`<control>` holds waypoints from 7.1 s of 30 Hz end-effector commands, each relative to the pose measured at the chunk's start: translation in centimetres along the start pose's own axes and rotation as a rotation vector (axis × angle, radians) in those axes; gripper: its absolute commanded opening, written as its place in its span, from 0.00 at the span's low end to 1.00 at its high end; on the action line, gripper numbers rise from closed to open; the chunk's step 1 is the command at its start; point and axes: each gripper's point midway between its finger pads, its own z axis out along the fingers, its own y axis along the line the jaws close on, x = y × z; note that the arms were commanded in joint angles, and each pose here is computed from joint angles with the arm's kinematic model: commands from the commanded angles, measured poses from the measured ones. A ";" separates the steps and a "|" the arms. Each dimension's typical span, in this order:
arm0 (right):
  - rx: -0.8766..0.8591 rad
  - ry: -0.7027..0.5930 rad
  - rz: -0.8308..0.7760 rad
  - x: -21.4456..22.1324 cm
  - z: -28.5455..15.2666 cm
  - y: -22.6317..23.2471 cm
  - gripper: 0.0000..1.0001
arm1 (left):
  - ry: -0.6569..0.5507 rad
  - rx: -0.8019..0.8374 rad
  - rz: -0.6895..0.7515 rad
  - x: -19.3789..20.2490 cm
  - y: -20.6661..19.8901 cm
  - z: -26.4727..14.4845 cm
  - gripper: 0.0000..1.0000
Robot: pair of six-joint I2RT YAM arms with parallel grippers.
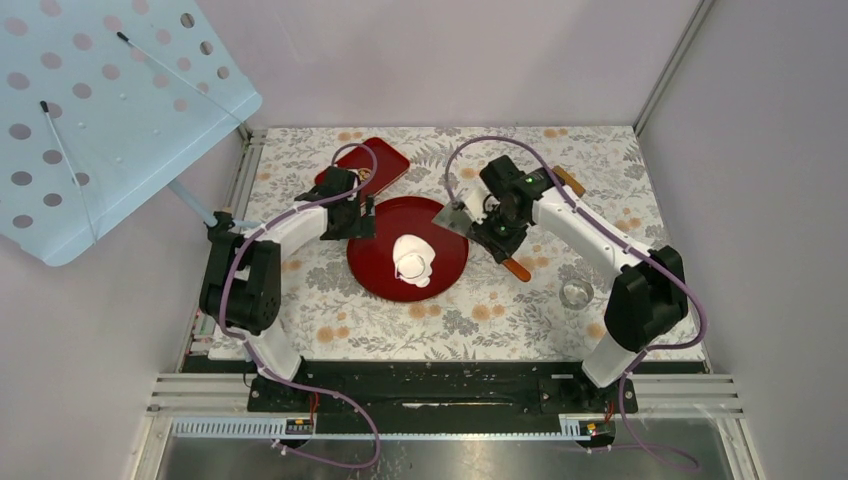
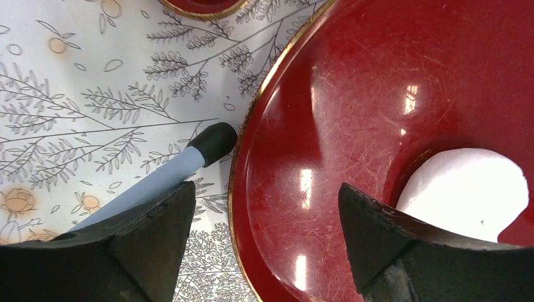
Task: Roll out the dumpling wrappers from the dough
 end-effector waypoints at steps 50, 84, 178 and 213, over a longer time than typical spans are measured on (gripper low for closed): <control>0.234 -0.151 -0.428 -7.3 2.9 3.0 0.00 | 0.214 1.081 -0.159 0.2 -17.6 -7.6 0.09; -0.913 -1.094 0.916 -13.2 -12.1 -4.0 0.94 | -0.221 1.498 -0.358 -10.0 -17.3 -19.9 0.00; -0.694 -0.571 0.936 -11.2 1.1 3.7 0.00 | -0.040 0.156 -0.198 0.5 0.6 1.5 0.65; -0.625 -0.496 0.888 -11.5 4.4 3.9 0.00 | -0.039 0.164 -0.194 0.3 0.4 1.5 0.64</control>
